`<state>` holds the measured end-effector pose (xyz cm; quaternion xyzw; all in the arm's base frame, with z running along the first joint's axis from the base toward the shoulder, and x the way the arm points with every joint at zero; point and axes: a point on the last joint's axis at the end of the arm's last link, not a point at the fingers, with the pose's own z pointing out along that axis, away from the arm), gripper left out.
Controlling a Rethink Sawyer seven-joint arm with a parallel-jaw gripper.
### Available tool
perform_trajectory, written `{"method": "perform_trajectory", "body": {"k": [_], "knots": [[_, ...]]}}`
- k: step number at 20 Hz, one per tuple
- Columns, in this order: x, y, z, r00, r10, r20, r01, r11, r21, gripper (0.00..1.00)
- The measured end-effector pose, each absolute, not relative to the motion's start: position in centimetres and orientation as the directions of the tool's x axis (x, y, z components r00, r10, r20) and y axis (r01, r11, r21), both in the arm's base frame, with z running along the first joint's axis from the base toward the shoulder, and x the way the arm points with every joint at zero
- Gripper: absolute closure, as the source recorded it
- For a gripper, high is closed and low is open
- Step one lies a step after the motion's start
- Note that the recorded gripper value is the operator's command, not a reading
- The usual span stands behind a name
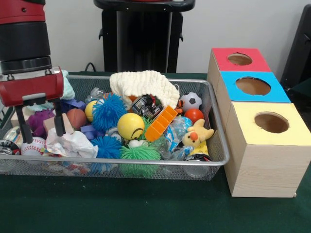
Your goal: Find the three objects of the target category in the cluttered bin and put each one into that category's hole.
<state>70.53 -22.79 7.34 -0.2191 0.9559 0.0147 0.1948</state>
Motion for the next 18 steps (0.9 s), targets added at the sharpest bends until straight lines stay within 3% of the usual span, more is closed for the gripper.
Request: {"method": "perform_trajectory", "body": {"k": [18], "knots": [[66.0, -18.7, 6.0, -0.777, -0.538, -0.327, -0.545, 0.835, -0.076, 0.00]]}}
